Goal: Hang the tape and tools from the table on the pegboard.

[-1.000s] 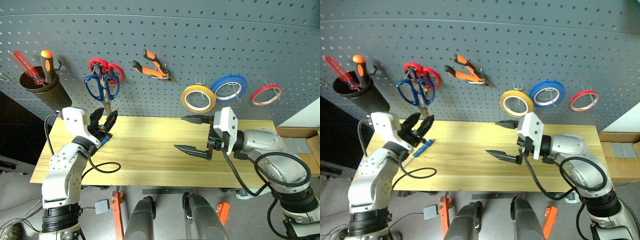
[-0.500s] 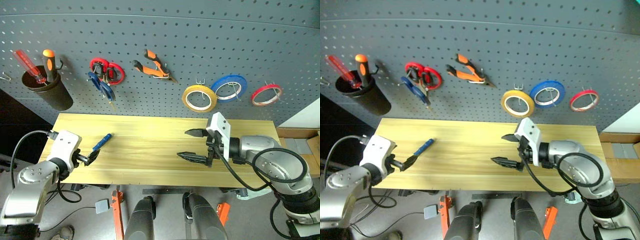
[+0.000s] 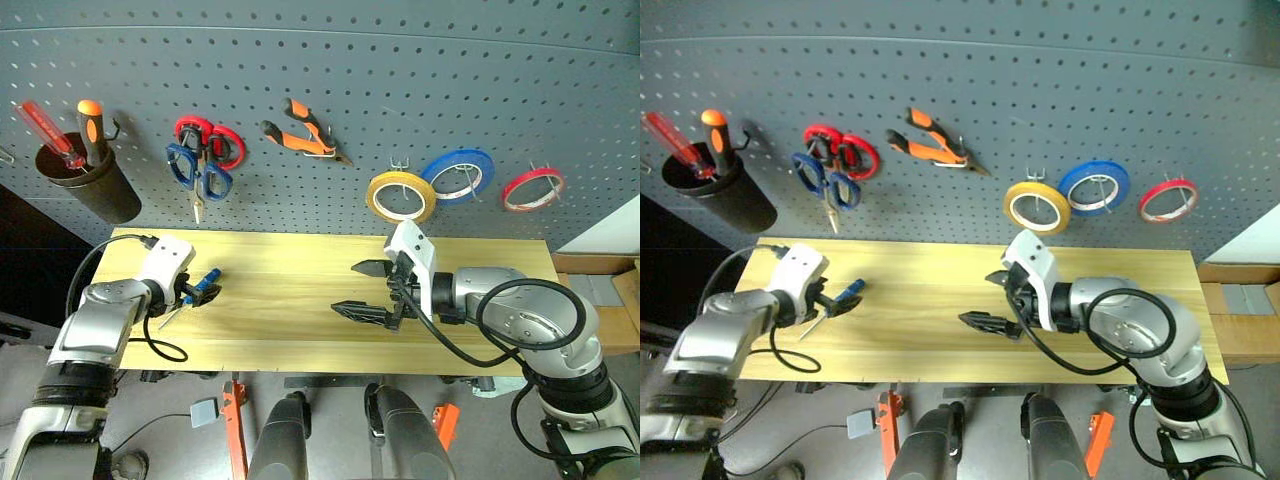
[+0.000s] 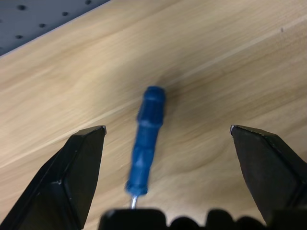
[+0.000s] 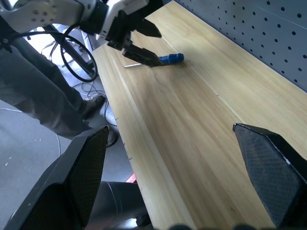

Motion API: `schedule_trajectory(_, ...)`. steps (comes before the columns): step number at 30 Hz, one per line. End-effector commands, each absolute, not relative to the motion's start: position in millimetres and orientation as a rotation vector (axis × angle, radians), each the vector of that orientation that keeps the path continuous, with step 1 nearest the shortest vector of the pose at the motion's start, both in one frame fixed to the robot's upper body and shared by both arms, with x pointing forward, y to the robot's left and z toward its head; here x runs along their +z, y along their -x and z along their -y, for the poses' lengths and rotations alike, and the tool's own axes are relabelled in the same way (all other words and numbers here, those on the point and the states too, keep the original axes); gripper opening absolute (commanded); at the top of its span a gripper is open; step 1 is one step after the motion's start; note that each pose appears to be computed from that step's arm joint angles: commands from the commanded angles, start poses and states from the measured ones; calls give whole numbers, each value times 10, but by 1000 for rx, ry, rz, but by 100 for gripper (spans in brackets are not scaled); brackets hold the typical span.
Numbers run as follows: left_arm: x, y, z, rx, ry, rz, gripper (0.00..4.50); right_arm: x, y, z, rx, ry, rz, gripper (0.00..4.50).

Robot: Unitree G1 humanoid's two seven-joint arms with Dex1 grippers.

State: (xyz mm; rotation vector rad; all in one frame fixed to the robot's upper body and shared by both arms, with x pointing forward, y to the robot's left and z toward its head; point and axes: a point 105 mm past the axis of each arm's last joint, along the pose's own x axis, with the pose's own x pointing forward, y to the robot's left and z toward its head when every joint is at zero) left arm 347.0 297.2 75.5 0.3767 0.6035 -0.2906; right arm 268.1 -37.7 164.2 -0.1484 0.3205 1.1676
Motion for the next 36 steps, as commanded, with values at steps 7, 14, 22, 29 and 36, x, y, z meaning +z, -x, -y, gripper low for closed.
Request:
schedule_trajectory(7, 627, -3652, -3088, -275, -399, -663, 448, 1753, -2615, 365, 1173, 173, -272, 450)
schedule_trajectory(14, 408, -3698, -2936, -346, -410, -719, 431, 1748, -2630, 397, 1154, 188, -274, 450)
schedule_trajectory(22, 335, -3613, -3001, -345, -406, -741, 178, 1776, -2663, 437, 1128, 214, -259, 450)
schedule_trajectory(29, 476, -3482, -3183, -295, -412, -667, 53, 1790, -2691, 467, 1111, 216, -251, 450)
schedule_trajectory(36, 892, -3191, -2722, -317, -403, -344, 53, 1828, -2712, 504, 1121, 222, -231, 450)
